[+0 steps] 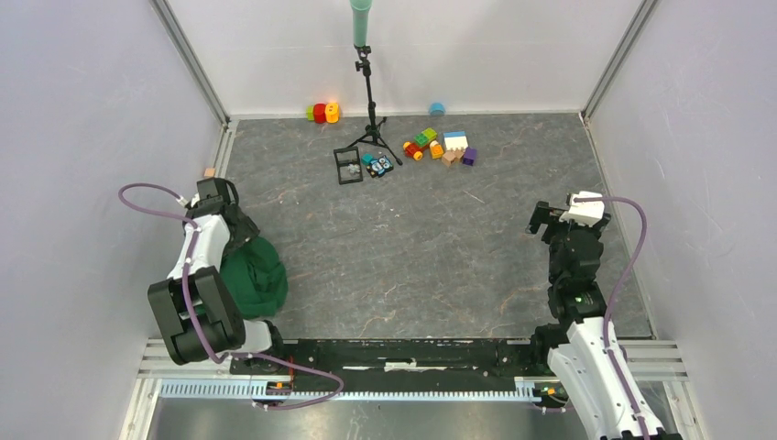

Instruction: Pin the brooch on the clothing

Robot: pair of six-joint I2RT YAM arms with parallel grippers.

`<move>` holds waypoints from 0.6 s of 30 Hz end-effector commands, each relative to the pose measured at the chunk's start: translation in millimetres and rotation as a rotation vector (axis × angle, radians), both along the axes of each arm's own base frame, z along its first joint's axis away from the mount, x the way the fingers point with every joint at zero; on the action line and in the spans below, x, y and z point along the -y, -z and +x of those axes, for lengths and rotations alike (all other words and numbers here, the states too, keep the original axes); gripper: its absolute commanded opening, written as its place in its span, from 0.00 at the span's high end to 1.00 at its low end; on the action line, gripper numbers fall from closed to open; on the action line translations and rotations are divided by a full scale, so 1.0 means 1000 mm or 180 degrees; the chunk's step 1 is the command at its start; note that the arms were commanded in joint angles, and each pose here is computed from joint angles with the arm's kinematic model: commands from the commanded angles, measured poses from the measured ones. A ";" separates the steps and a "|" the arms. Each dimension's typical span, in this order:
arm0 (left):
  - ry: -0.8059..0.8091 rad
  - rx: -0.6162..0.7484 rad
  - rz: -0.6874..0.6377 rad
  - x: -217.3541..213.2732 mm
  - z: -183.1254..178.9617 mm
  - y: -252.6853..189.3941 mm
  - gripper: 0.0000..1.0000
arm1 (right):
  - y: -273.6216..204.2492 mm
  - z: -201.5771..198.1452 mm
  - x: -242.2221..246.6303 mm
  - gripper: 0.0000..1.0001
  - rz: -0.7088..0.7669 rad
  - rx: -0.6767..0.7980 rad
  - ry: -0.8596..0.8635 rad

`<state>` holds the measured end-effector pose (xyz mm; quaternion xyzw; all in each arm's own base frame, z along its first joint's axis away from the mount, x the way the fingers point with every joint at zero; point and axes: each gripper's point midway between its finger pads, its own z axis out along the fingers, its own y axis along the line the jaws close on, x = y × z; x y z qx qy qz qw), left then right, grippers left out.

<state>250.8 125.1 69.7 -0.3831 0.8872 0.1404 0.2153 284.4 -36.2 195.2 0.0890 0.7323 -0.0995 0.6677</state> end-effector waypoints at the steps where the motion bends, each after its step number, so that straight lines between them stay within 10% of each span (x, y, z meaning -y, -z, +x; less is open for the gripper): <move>1: -0.0130 0.0088 0.0004 0.000 0.005 -0.002 0.02 | -0.012 0.006 -0.002 0.01 -0.0067 0.0112 -0.0043; 10: -0.0203 -0.0173 -0.0050 0.002 -0.007 0.020 0.06 | -0.015 -0.009 0.010 0.01 -0.0067 0.0232 0.0164; 18: 0.0350 0.0180 -0.0313 0.033 0.015 0.006 0.98 | -0.016 -0.009 0.006 0.02 -0.0035 0.0260 0.0096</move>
